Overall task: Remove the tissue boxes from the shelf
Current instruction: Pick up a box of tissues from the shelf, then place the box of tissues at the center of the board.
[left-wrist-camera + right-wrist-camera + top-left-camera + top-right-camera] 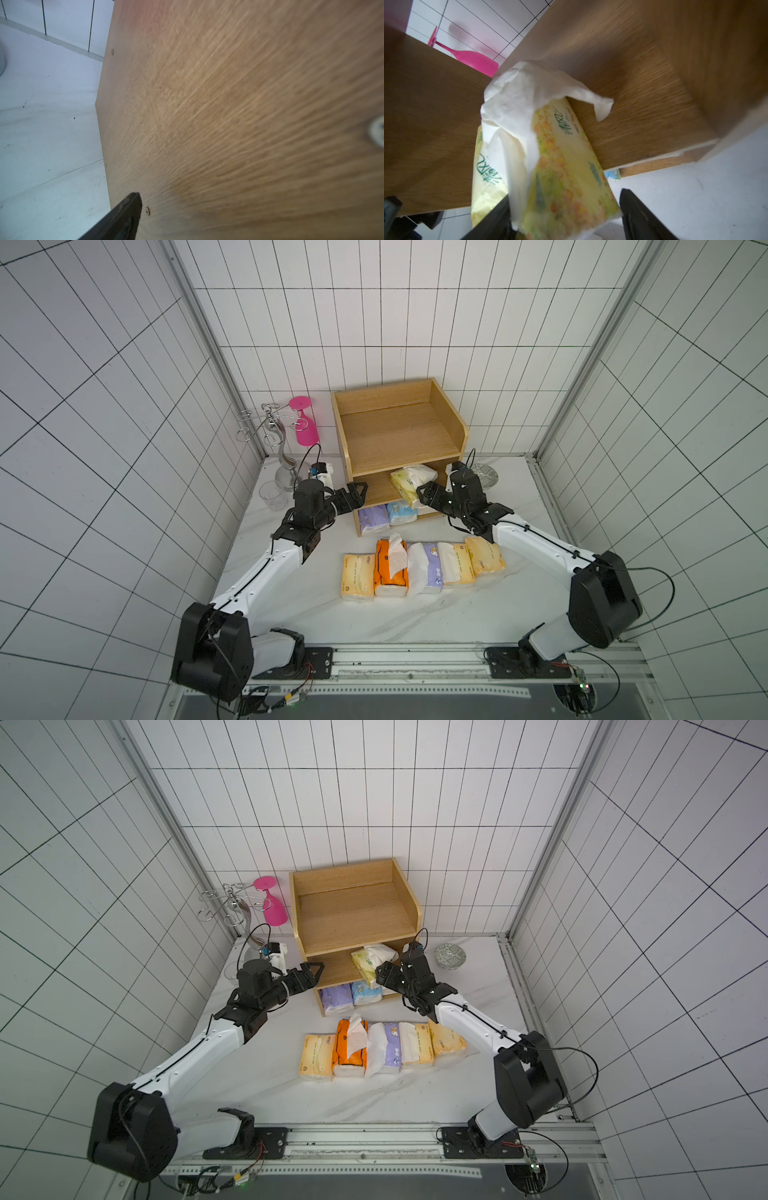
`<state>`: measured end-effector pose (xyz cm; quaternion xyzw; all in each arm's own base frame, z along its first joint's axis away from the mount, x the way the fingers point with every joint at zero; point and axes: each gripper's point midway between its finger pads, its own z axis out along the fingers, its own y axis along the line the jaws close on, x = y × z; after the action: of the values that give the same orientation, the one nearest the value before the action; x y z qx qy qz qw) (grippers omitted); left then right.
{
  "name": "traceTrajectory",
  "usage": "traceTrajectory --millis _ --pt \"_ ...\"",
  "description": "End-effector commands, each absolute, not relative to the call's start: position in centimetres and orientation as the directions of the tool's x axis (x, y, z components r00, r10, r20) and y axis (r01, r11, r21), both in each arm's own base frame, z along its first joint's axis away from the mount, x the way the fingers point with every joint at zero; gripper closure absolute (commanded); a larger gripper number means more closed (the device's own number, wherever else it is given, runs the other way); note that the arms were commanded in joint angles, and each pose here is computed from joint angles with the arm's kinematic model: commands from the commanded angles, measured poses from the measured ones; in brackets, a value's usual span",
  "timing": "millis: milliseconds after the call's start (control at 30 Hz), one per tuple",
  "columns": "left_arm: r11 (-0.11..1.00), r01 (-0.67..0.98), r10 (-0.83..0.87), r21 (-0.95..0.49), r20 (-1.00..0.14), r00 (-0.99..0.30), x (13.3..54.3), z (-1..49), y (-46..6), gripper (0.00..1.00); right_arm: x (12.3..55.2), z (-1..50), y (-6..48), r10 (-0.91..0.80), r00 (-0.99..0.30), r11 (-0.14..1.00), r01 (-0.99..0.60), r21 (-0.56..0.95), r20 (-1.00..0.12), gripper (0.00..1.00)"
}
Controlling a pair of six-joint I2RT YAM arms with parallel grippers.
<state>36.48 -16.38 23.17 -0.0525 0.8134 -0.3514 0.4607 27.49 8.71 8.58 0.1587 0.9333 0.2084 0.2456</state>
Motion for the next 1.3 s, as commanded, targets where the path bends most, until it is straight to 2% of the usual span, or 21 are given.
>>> traceTrajectory --millis 0,300,633,900,1267 --pt "0.759 0.238 -0.432 -0.606 -0.742 -0.512 38.0 24.9 -15.6 0.02 28.2 13.1 8.4 0.441 -0.75 0.854 0.18 0.489 -0.493 0.41" --pt "0.777 0.191 -0.444 -0.6 -0.737 -0.51 39.7 24.2 -14.6 0.03 30.6 21.3 14.8 0.479 -0.66 0.765 -0.01 0.644 -0.579 0.44" --pt "0.791 0.184 -0.429 -0.583 -0.744 -0.513 40.2 23.9 -14.2 0.05 34.8 26.3 21.1 0.523 -0.568 0.726 -0.094 0.681 -0.636 0.36" --pt "0.784 0.195 -0.427 -0.589 -0.74 -0.52 40.0 23.9 -14.4 0.05 38.4 27.2 24.1 0.529 -0.539 0.733 -0.1 0.673 -0.655 0.31" --pt "0.781 0.209 -0.417 -0.588 -0.741 -0.526 39.8 23.8 -14.6 0.05 41.2 26.0 25.3 0.52 -0.535 0.761 -0.062 0.645 -0.666 0.28"
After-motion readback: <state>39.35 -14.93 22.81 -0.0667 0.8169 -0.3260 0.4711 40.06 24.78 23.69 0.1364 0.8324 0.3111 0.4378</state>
